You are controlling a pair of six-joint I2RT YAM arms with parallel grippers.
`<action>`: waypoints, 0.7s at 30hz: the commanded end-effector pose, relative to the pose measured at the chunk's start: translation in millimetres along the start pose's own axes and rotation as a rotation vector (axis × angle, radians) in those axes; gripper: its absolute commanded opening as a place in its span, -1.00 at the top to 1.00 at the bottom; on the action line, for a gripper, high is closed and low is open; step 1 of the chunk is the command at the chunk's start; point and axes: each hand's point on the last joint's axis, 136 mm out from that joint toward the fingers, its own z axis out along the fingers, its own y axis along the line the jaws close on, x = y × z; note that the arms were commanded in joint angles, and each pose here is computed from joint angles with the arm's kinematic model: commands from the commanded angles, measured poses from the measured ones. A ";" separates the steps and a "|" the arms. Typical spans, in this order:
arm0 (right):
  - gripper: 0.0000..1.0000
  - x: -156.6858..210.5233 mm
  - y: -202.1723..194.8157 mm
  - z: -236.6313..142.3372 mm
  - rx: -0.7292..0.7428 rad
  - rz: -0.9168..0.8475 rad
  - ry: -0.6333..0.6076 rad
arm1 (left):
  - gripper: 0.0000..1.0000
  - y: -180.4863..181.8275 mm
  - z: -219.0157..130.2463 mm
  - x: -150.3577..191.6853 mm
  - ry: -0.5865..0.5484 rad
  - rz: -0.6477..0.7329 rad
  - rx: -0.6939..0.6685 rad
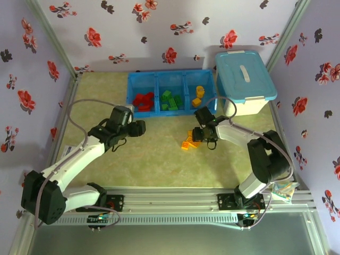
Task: Sort the legos into containers by color
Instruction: Pick up the lego from the center of the table.
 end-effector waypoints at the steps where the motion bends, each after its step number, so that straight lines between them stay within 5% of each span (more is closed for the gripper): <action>1: -0.02 8.1 -10.2 4.8 0.067 -0.020 0.041 | -0.39 2.6 -2.9 1.6 -0.016 -0.009 -0.007; 21: 0.59 8.4 -27.1 -3.7 0.121 0.025 0.008 | -0.38 8.1 -6.2 11.1 -0.017 -0.023 -0.009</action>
